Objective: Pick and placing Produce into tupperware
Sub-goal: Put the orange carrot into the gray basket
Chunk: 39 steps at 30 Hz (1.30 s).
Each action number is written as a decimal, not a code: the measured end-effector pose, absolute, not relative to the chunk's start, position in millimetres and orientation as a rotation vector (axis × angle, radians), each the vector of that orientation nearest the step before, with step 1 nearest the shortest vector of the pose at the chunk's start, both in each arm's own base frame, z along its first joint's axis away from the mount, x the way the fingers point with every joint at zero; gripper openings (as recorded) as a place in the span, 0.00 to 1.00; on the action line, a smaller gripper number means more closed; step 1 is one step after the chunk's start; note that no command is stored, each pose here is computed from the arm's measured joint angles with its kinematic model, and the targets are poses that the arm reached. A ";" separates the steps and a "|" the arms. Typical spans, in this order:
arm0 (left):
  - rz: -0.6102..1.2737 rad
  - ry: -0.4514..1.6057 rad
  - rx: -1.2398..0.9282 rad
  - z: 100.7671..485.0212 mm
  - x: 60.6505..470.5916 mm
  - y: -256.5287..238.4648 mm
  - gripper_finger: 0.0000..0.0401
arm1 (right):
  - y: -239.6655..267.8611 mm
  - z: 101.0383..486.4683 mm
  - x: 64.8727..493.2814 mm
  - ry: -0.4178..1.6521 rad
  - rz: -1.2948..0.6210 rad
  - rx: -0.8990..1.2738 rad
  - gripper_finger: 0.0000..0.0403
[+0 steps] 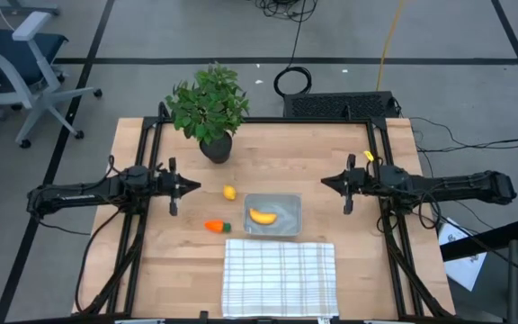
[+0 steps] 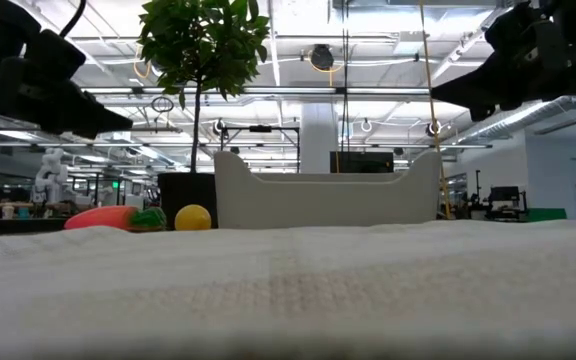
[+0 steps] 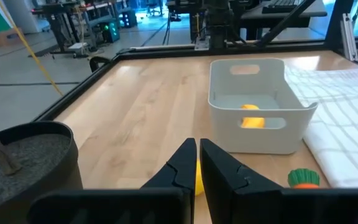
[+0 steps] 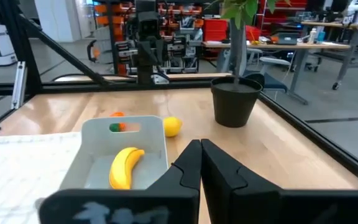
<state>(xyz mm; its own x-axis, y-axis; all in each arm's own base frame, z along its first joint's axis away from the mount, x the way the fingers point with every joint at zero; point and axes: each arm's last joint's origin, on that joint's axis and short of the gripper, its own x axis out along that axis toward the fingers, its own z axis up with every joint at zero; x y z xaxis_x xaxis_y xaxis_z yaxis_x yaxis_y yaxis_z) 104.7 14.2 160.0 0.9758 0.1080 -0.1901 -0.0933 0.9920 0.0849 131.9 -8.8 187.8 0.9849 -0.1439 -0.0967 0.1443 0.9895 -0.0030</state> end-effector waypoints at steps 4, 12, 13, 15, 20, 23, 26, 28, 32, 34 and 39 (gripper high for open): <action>0.103 0.196 0.066 159.9 104.7 14.2 0.06 | -8.8 186.1 131.8 0.115 -0.144 -0.009 0.00; 0.087 0.184 0.048 160.9 104.9 13.7 0.06 | -8.6 183.5 126.3 0.063 -0.144 -0.023 0.00; 0.086 0.184 0.047 161.0 104.9 13.7 0.06 | -8.6 183.8 125.6 0.056 -0.144 -0.020 0.00; 0.087 0.185 0.037 160.8 104.9 13.7 0.06 | -8.5 184.0 124.6 0.045 -0.144 -0.018 0.00; 0.088 0.182 0.003 161.5 104.9 13.5 0.06 | -8.5 183.0 124.4 0.048 -0.144 -0.021 0.00; 0.051 0.176 -0.027 166.1 105.5 11.7 0.06 | -8.5 183.0 124.4 0.048 -0.144 -0.016 0.00; -0.022 0.181 -0.034 173.3 107.8 7.6 0.06 | -8.6 183.0 124.4 0.047 -0.146 -0.017 0.00; -0.049 0.194 -0.030 177.3 110.2 5.2 0.06 | -8.6 183.0 124.4 0.047 -0.146 -0.018 0.00; -0.089 0.242 -0.030 184.3 117.5 0.9 0.06 | -8.6 183.0 124.4 0.048 -0.147 -0.020 0.00; -0.115 0.281 -0.030 185.5 122.4 -2.1 0.06 | -8.6 183.1 124.4 0.048 -0.148 -0.021 0.00; -0.184 0.385 -0.033 189.5 138.5 -12.2 0.06 | -8.6 183.1 124.4 0.047 -0.148 -0.021 0.00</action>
<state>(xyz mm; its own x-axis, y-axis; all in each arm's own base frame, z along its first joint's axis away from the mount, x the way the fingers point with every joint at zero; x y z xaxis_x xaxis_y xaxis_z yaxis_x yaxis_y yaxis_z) 138.5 -12.2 189.5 0.9104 -0.1850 -0.3701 0.1725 0.9827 -0.0669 124.4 -8.6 183.1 0.9880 -0.1478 -0.0456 0.1468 0.9889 -0.0240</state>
